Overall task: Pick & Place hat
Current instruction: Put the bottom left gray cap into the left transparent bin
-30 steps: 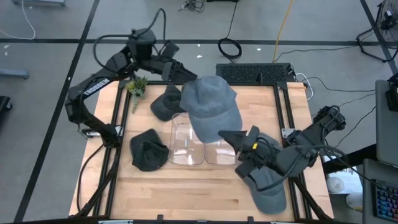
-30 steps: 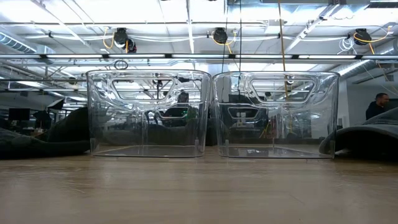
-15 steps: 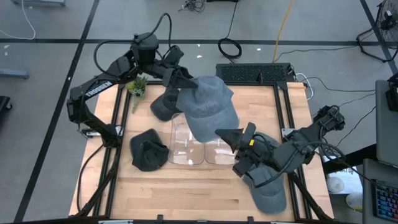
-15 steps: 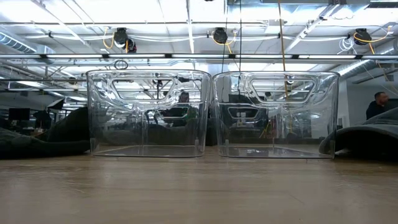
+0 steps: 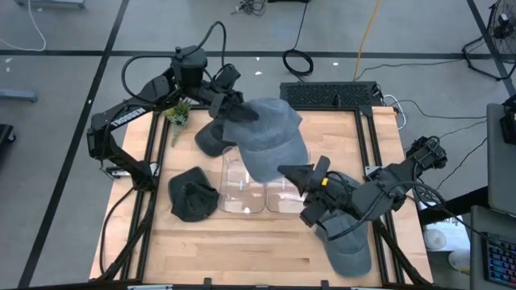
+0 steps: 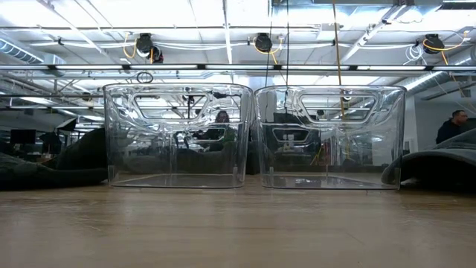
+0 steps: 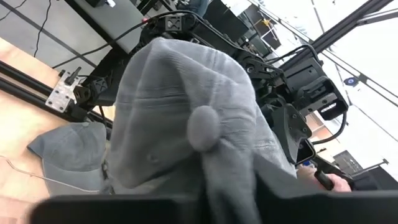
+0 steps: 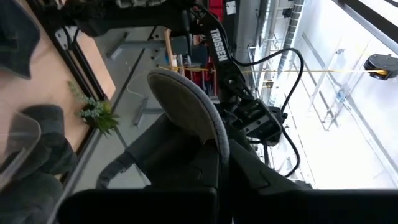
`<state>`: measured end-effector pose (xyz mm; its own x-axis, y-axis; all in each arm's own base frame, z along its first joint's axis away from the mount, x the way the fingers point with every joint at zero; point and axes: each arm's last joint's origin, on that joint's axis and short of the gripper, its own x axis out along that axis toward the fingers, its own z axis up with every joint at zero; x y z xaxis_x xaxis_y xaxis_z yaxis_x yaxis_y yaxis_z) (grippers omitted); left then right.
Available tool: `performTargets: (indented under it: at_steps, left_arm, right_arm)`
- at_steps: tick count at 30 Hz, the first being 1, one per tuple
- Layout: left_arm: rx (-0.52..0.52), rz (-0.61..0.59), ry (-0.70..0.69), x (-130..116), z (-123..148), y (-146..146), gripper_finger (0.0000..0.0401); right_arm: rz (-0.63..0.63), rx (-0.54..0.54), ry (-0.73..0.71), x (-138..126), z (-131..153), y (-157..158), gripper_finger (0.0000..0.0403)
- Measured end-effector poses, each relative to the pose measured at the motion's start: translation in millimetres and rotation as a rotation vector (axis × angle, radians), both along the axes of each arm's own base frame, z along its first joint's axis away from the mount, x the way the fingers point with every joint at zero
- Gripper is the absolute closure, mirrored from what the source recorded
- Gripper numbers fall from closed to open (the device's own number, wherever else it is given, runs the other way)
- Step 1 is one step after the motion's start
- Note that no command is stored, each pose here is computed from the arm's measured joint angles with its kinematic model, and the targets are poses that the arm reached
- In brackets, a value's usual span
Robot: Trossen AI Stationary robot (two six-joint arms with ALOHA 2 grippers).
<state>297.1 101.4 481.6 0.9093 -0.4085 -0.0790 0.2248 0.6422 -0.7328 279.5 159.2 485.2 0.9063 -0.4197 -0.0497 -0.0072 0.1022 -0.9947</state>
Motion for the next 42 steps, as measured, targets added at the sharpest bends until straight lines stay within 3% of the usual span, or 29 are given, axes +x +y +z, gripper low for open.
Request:
performTargets:
  at_steps: [3, 12, 20, 25, 30, 42]
  left_arm:
    - [0.008, -0.003, -0.007, 0.0, 0.4, 0.1, 0.039]
    - [0.062, -0.059, -0.149, -0.7, 14.0, -0.4, 0.0397]
    - [0.079, -0.081, -0.166, -7.0, 17.2, 1.9, 0.0398]
    - [0.123, -0.049, -0.193, -16.8, 21.6, 9.1, 0.0399]
    - [0.243, -0.013, -0.261, -32.1, 29.8, 13.7, 0.04]
    - [0.445, 0.114, -0.336, -52.2, 38.4, 25.9, 0.0401]
  right_arm:
    - [0.007, 0.025, 0.007, -0.1, -2.5, 0.1, 0.0403]
    - [-0.002, 0.072, 0.009, -0.6, -6.0, -0.3, 0.0378]
    - [-0.077, 0.167, -0.04, -5.7, -6.4, -0.8, 0.0333]
    - [-0.096, 0.372, -0.11, -20.7, -3.5, -8.9, 0.029]
    - [-0.095, 0.588, -0.167, -38.2, 0.4, -19.1, 0.0258]
    - [-0.121, 1.088, -0.372, -64.2, 19.1, -60.7, 0.0235]
